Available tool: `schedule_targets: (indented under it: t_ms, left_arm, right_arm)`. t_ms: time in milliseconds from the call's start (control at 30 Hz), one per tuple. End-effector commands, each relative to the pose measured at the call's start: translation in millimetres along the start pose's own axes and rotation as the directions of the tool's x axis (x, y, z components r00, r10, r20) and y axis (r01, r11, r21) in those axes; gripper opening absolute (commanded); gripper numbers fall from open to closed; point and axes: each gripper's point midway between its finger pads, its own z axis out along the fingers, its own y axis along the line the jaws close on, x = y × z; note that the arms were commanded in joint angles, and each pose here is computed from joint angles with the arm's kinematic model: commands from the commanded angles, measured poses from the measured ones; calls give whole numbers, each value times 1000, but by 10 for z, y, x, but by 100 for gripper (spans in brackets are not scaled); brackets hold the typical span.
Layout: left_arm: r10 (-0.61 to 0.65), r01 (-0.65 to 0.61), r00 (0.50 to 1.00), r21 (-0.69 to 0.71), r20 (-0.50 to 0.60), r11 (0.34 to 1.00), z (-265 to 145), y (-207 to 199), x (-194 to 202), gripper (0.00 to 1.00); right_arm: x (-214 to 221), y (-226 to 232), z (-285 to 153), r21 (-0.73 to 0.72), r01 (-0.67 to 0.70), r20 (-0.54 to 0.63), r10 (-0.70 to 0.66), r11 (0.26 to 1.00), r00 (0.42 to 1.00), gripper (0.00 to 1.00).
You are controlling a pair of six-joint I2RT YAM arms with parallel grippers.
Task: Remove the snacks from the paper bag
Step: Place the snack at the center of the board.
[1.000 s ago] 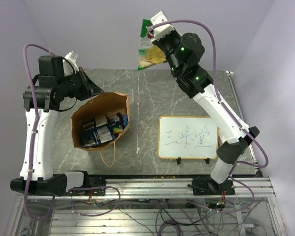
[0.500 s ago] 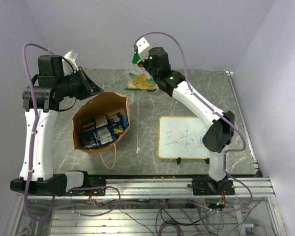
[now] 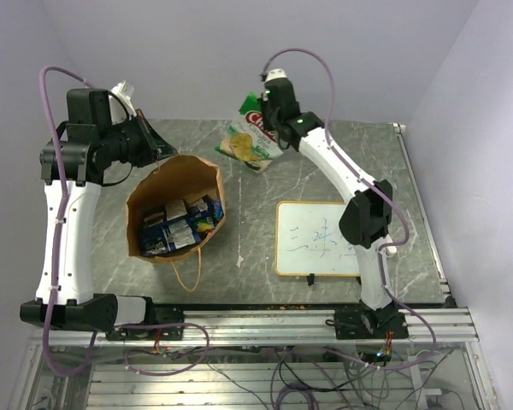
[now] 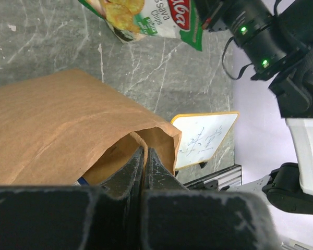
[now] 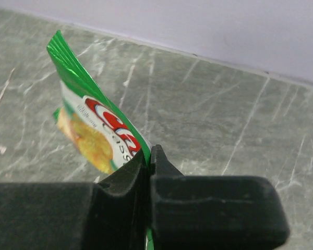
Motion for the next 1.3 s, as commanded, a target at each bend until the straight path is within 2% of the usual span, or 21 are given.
schedule_targets:
  t_ms: [0,100,200,333,500,633,733,800,867,967,1100,1267]
  left_arm:
    - [36,-36,999,9,39,999,-39,-62,-117,7]
    - [31,-32,999,31,33,999,-18,-100,-122,7]
    - [27,-29,999,48,28,998,-26,-133,-114,7]
    - [23,-24,999,73,22,997,-36,-161,-70,7]
    - [-3,3,1000,96,4,995,-59,-199,-6,7]
    - [-30,28,999,111,15,993,-129,-226,55,7]
    - [-37,35,999,122,12,992,-163,-231,119,7]
    - [-41,39,999,121,9,992,-168,-220,142,7]
    - [-44,43,999,125,3,991,-188,-234,160,7]
    - [-47,45,999,136,11,990,-191,-239,174,7]
    - [-65,67,998,187,-17,980,-112,-281,212,7]
    - [-90,97,995,228,-40,969,-44,-291,274,7]
  right_arm:
    - [78,-618,266,23,-266,-4,267,964,964,0]
    - [314,-994,418,44,-354,-33,356,934,934,0]
    - [569,-1457,565,99,-386,-54,392,917,918,0]
    - [957,-2000,796,121,-380,-79,391,917,917,0]
    - [1228,-2433,874,177,-348,-109,369,921,923,1]
    - [1424,-2769,718,351,-231,-163,302,907,939,24]
    - [1585,-3083,495,521,-107,-245,269,847,931,37]
    - [1655,-3188,358,582,-47,-295,264,812,918,47]
    - [1703,-3181,272,594,-61,-310,297,802,903,58]
    - [1652,-2971,208,534,-161,-289,358,830,888,63]
    - [1304,-2495,-38,436,-231,-245,361,870,900,65]
    - [770,-1473,-483,113,-405,-186,420,907,888,67]
